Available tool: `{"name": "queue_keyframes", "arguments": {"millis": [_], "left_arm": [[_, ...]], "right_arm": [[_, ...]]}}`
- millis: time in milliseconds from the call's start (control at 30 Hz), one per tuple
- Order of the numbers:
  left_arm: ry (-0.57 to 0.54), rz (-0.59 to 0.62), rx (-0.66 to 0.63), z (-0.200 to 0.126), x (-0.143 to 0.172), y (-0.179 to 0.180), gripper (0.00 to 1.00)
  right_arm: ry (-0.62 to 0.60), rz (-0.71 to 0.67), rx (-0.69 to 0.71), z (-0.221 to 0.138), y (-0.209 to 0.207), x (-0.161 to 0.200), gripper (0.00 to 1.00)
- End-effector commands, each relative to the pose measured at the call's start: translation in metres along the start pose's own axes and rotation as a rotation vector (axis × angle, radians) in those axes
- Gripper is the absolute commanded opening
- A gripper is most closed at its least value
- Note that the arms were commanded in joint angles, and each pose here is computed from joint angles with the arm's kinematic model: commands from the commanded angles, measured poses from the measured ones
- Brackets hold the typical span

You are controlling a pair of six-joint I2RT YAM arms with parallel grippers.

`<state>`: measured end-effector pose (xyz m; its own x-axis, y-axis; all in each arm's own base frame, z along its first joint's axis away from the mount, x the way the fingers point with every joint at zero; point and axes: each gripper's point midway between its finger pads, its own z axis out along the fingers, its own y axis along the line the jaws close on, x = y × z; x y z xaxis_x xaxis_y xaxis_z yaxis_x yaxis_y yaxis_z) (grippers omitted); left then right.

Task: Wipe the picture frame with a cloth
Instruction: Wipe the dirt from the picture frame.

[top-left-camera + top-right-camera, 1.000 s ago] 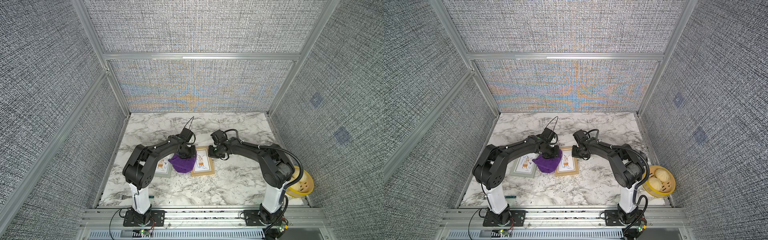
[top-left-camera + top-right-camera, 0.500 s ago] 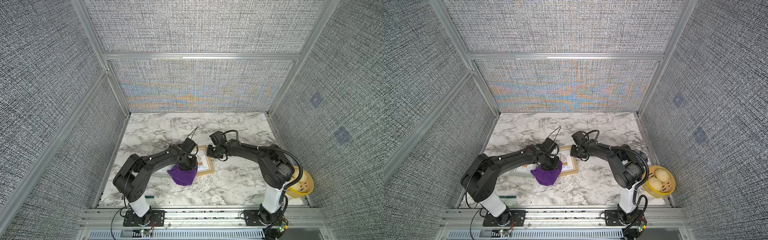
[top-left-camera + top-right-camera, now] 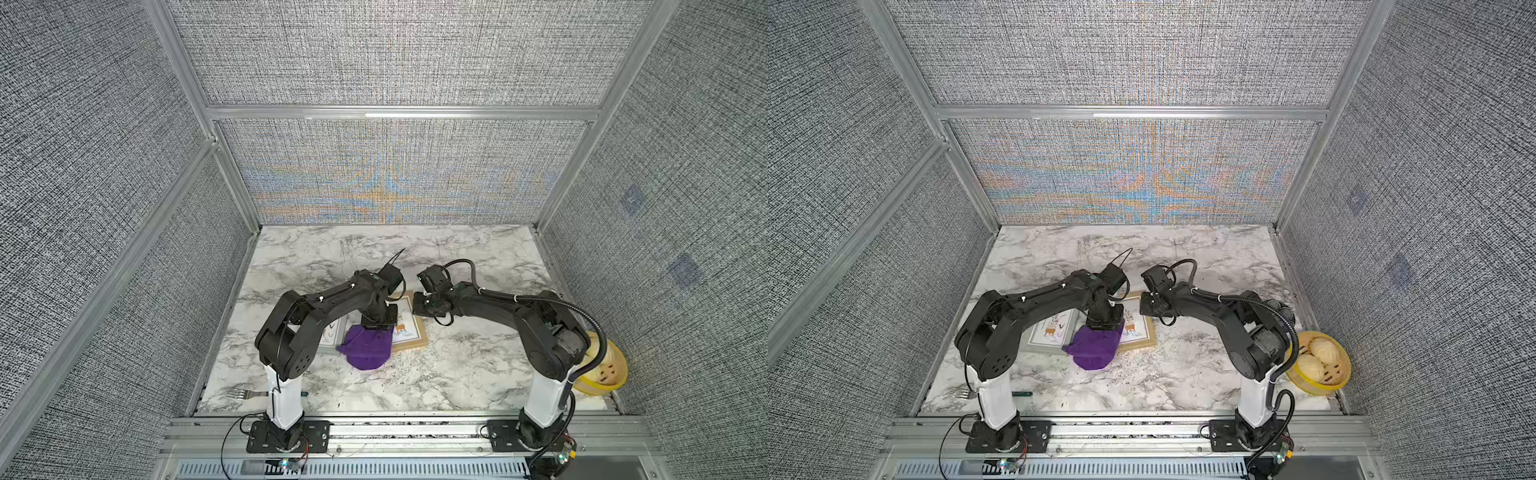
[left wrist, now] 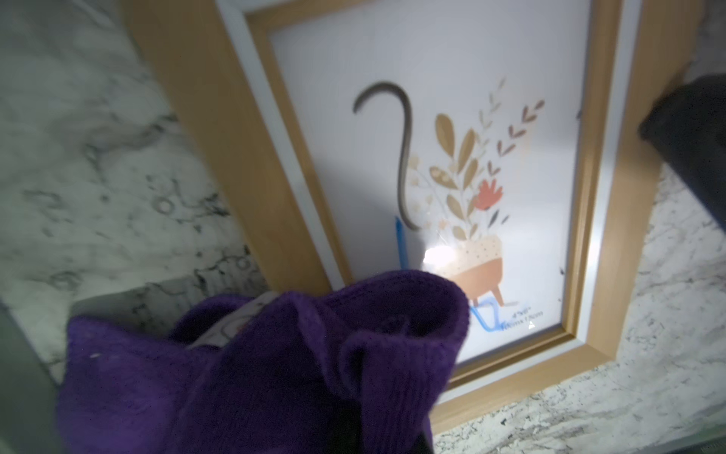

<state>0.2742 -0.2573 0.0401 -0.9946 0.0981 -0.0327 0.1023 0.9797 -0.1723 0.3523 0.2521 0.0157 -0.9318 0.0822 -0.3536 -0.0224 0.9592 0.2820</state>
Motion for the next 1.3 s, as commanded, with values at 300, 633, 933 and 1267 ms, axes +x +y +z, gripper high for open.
{"name": "queue_keyframes", "arguments": {"millis": [300,633,933,1267], "left_arm": [[-0.131,0.025,-0.119,-0.017,-0.048,0.033,0.0],[-0.175,0.106,-0.052,-0.015,-0.091,0.017,0.0],[-0.061,0.067,0.018,0.012,-0.052,0.018,0.0],[0.014,0.001,0.061,0.017,0.011,0.025,0.0]], "right_arm": [[0.316,-0.051,0.333,-0.004,-0.086,0.089,0.07],[0.29,-0.059,0.29,-0.01,-0.076,0.081,0.07],[0.303,-0.032,0.292,-0.011,-0.077,0.085,0.07],[0.324,0.03,0.305,-0.006,-0.078,0.091,0.05]]}}
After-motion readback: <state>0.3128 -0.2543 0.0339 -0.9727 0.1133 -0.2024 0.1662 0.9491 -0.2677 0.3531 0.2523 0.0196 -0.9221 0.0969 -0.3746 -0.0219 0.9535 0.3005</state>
